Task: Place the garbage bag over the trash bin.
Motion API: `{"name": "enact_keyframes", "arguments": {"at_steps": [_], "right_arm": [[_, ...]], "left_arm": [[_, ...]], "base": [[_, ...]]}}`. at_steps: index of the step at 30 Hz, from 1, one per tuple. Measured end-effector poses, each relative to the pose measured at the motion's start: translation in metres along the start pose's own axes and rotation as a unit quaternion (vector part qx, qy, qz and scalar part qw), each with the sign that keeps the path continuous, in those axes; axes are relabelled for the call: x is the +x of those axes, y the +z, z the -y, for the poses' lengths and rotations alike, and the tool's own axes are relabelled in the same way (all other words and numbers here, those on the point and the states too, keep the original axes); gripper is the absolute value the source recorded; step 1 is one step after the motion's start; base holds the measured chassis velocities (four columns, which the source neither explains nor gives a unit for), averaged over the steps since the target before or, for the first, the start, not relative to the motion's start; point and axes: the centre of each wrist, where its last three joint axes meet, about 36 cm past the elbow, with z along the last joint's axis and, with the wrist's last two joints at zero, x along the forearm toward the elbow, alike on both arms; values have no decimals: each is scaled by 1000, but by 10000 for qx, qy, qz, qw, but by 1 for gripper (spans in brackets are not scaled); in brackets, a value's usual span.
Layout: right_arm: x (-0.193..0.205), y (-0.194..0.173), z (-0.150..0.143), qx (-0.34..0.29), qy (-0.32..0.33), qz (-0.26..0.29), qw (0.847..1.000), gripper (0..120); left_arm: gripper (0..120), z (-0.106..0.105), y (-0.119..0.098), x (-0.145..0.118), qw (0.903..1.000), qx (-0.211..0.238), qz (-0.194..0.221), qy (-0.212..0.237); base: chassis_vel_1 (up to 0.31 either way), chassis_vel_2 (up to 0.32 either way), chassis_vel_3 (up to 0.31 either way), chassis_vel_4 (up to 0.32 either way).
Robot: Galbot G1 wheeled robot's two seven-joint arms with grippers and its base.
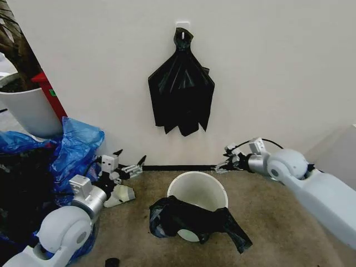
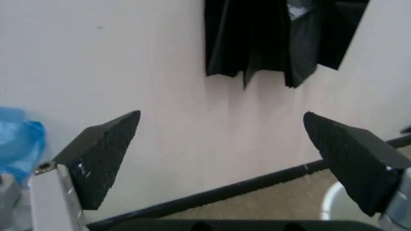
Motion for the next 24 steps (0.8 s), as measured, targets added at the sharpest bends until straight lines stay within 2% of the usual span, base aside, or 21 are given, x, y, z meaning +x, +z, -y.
{"name": "enact_keyframes", "arguments": {"at_steps": [8,22,24], "right_arm": [[-34,-6,4,-87,118,-394,9991,100],[-64,13,-12,-875,477,-760,9921,100],[-68,15,-15,-1006,459,-787,9907,93]], "left_arm": [[100,-1,-1,2,9999,52,75,-47],[100,2,-3,3,9999,110,113,17],[100,4,-3,3,9998,128,124,31]], "base": [[0,0,0,0],[0,0,0,0],[0,0,0,0]]}}
